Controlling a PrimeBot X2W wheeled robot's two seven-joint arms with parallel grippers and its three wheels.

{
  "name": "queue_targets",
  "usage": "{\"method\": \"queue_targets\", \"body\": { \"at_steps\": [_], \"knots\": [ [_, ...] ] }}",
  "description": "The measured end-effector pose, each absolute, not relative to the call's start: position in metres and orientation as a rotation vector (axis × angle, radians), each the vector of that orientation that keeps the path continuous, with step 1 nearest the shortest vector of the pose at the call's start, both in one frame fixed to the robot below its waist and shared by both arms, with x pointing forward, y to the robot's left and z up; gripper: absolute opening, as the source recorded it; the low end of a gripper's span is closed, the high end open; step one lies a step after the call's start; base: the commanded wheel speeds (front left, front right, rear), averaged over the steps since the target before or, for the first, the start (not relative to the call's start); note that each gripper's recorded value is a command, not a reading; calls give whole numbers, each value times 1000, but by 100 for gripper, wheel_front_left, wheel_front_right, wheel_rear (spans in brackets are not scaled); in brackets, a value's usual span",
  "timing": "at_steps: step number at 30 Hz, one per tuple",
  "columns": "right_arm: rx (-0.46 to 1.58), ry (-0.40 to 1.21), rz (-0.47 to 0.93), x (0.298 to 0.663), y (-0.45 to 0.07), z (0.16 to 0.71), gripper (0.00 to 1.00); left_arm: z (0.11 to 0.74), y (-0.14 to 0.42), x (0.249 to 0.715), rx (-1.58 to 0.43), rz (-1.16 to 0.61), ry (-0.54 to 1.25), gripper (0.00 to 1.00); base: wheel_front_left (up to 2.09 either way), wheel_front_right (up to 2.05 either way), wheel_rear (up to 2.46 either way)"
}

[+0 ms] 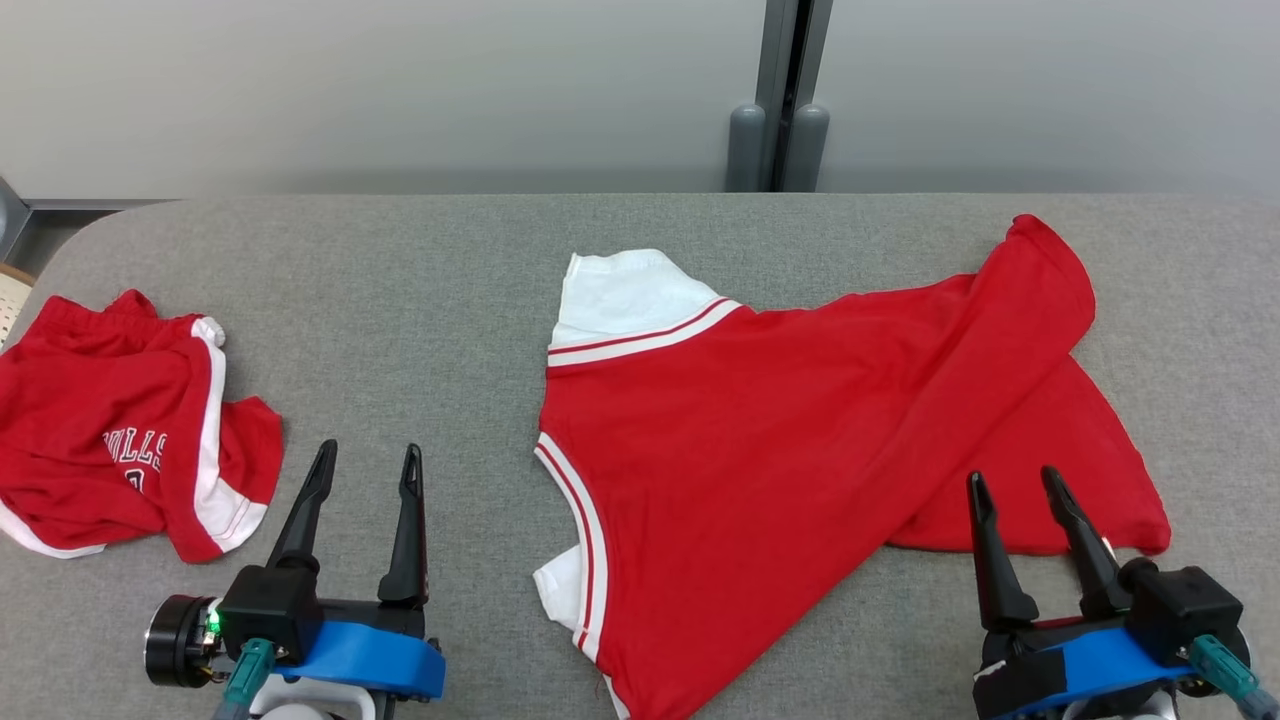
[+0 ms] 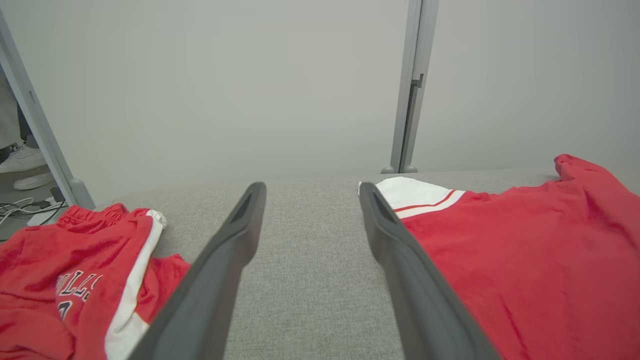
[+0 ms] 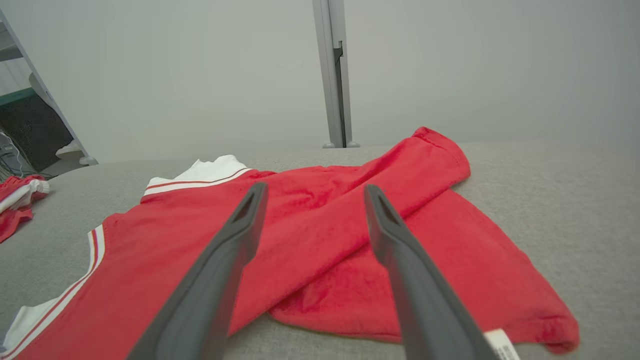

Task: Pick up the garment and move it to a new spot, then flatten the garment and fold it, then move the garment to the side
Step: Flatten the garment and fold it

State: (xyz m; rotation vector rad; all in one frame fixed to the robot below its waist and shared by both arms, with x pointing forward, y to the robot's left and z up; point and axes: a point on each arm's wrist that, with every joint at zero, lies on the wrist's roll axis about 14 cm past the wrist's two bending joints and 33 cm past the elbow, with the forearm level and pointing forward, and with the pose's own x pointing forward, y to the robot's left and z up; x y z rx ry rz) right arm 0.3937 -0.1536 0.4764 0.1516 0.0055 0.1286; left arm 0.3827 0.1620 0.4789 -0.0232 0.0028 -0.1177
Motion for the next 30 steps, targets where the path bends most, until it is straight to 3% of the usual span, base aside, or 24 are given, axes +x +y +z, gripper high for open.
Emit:
{"method": "queue_targets", "body": {
  "at_steps": [10,18,30],
  "knots": [
    [173,16,128,388,-152,473,100,466,146,376,-38,-165,44,100,0,0,0],
    [172,1,132,386,-151,479,100,428,86,338,-93,-358,185,100,0,0,0],
    [179,7,122,379,-154,477,100,383,53,294,-183,-501,395,100,0,0,0]
  ]
}}
